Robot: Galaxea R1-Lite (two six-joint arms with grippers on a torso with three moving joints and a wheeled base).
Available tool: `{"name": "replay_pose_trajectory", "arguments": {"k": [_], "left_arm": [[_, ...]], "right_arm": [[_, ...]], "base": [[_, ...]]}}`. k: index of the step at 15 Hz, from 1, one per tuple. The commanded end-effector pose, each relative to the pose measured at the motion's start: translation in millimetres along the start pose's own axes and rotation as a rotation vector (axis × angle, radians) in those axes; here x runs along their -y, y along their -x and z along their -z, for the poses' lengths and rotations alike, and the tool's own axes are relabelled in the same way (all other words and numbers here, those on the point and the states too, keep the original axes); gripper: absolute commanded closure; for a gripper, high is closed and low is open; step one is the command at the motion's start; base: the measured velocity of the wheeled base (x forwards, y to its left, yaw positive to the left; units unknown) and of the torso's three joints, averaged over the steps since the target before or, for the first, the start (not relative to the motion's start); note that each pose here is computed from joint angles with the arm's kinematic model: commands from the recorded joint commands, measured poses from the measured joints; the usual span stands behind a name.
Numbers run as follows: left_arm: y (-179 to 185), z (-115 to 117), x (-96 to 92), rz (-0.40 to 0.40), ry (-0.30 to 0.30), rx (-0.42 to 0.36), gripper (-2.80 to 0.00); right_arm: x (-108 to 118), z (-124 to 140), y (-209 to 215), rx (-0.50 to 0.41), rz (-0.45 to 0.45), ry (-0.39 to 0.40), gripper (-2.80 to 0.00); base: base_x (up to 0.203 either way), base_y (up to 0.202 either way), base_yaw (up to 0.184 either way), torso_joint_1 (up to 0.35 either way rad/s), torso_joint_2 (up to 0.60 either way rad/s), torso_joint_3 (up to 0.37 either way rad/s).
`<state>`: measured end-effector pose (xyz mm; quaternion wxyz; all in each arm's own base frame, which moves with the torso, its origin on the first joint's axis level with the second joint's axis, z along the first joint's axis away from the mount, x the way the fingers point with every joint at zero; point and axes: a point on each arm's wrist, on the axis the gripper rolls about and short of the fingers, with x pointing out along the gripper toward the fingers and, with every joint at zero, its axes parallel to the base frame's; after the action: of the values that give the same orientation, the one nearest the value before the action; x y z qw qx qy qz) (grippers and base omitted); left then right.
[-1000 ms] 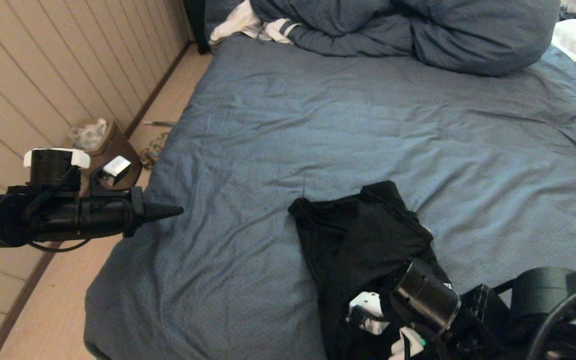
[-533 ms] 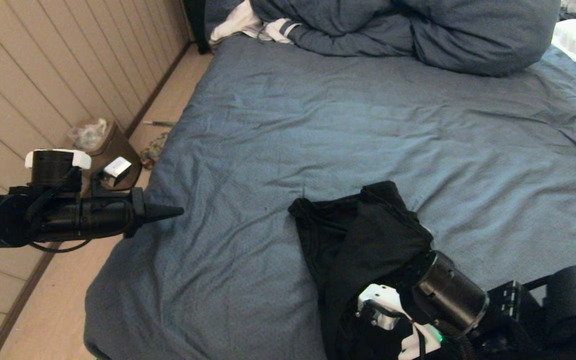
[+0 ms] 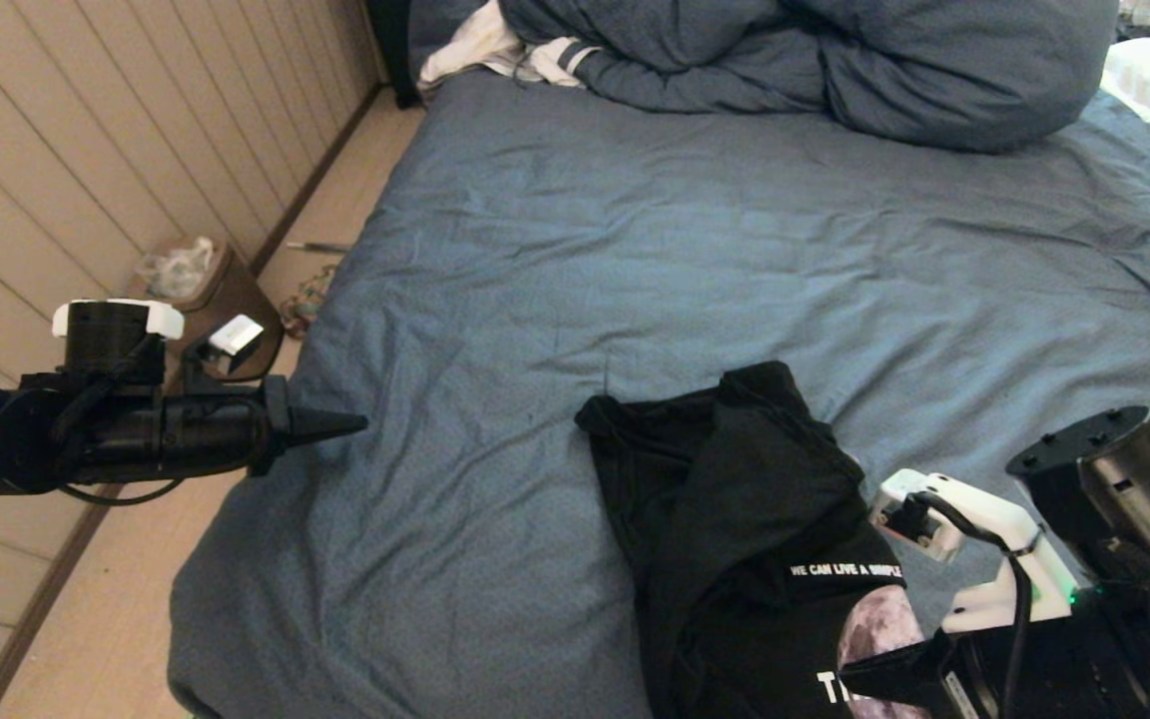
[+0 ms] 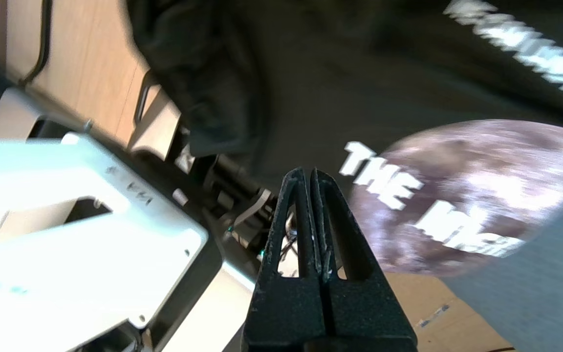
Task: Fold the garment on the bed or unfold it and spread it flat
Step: Fold the black T-shirt
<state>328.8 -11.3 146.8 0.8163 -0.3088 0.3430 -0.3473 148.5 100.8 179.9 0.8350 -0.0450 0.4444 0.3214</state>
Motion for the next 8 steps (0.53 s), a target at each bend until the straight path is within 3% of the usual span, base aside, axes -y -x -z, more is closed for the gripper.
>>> {"name": "replay_pose_trajectory", "arguments": {"k": [1, 4, 8], "left_arm": [[0.6, 0.1, 0.8, 0.005, 0.000, 0.000, 0.00], [1.2, -0.2, 1.7, 0.006, -0.002, 0.002, 0.00], [2.0, -0.8, 3.1, 0.008, -0.007, 0.005, 0.00]], "right_arm": [[9.7, -1.7, 2.9, 0.020, 0.033, -0.043, 0.00], [29.6, -19.8, -5.4, 0.026, 0.089, -0.112, 0.00], [38.7, -42.6, -23.0, 0.014, 0.097, -0.123, 0.00]], "base": [[0.000, 0.000, 0.000, 0.000, 0.00, 0.000], [0.000, 0.000, 0.000, 0.000, 0.00, 0.000], [0.000, 0.000, 0.000, 0.000, 0.00, 0.000]]}}
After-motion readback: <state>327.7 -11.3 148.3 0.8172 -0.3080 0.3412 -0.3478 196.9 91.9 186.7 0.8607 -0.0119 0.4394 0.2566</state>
